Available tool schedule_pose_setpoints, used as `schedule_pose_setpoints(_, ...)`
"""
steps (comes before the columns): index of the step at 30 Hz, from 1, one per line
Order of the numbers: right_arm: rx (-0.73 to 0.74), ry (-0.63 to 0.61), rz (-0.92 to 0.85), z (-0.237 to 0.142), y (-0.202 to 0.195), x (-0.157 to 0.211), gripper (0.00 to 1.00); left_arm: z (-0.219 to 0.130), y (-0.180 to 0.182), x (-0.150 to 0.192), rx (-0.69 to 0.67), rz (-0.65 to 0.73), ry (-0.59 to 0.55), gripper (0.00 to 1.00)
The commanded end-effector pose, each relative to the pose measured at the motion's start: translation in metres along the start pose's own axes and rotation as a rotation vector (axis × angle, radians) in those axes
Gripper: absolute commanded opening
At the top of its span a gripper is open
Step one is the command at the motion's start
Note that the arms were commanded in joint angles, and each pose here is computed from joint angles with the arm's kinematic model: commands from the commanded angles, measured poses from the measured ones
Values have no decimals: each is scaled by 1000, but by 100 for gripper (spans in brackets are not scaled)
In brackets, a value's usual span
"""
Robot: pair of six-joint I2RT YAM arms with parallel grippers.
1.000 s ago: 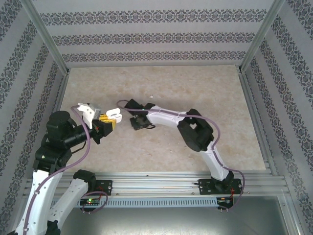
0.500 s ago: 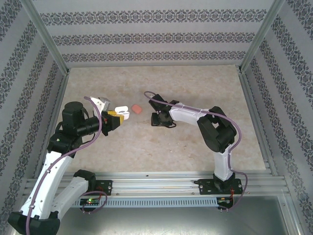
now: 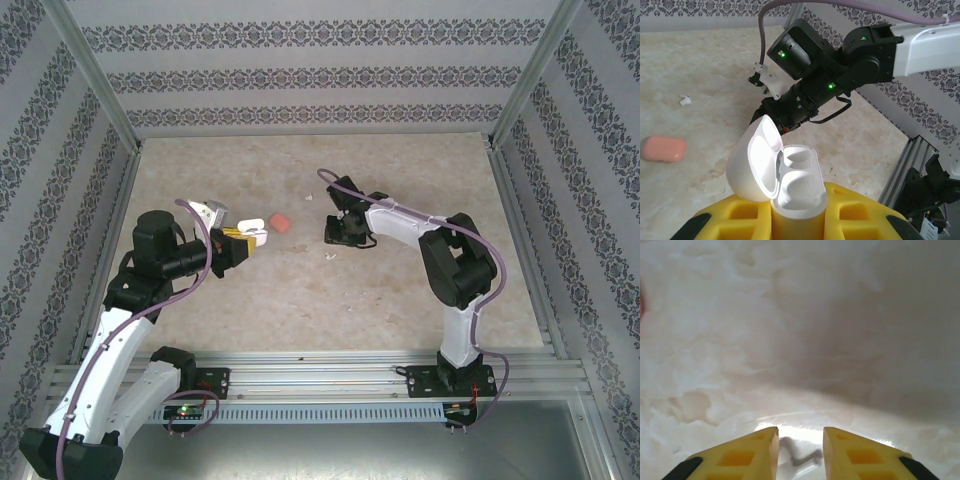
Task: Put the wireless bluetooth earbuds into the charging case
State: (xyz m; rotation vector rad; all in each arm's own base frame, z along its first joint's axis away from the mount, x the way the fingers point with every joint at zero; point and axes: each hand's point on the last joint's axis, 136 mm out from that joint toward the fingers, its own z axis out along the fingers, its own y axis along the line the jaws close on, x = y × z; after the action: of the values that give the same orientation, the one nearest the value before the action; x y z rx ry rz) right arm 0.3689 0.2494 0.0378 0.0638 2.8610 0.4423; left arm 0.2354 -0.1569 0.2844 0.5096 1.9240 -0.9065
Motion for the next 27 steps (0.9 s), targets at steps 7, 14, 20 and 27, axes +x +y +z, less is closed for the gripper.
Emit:
schedule_pose_setpoints(7,-2,131,-32,21,-18,34,23,1,-2,-10,26,9,-46,0)
schedule_pose_setpoints(14,8,162,-23,14,-24,56,21,2,-2,-11,32,5,-50,0)
schedule_pose_setpoints(20,8,179,-27,8,-22,72,20,2,-3,-11,37,7,-50,0)
schedule_pose_setpoints(27,6,188,-32,2,-10,83,20,1,-4,-10,36,9,-48,0)
